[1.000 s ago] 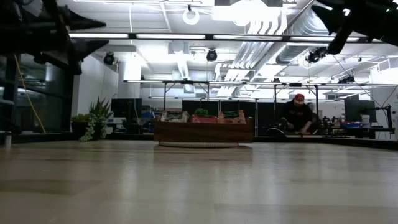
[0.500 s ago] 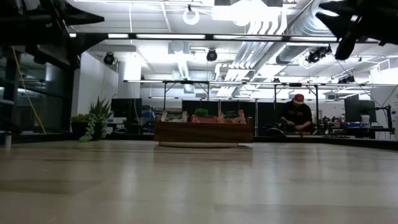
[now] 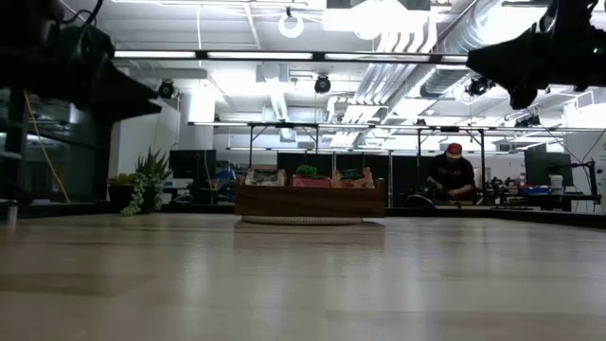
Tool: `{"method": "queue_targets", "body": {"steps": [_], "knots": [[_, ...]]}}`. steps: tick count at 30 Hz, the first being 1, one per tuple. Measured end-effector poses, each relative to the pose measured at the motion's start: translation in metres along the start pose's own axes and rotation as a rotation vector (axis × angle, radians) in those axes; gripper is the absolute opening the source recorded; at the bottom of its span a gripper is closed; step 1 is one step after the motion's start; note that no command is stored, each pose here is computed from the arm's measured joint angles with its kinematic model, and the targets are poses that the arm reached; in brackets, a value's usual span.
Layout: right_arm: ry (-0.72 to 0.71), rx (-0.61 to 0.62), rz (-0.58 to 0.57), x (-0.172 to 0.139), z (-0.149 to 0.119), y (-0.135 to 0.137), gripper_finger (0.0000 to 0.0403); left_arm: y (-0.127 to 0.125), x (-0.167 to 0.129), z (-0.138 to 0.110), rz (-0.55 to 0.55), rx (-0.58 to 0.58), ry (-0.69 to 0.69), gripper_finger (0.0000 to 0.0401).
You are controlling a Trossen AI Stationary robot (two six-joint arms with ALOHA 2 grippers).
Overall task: Pick & Place Tea
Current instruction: Return to Home Position
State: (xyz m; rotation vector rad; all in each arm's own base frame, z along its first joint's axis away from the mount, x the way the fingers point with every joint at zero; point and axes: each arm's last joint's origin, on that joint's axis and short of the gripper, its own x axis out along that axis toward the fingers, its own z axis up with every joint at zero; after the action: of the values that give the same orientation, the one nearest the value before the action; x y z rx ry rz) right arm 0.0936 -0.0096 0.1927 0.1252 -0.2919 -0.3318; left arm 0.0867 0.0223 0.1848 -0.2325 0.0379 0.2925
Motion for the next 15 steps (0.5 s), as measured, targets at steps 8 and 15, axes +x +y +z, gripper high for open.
{"method": "queue_targets", "body": {"steps": [8,15], "knots": [[0.110,-0.236,-0.026,-0.001,-0.011,-0.002,0.0098,0.002,0.000,-0.006,0.015,0.123,0.066,0.0193],[0.120,-0.257,-0.021,-0.001,-0.012,-0.002,0.0098,0.002,0.000,-0.005,0.028,0.129,0.053,0.0193]]}}
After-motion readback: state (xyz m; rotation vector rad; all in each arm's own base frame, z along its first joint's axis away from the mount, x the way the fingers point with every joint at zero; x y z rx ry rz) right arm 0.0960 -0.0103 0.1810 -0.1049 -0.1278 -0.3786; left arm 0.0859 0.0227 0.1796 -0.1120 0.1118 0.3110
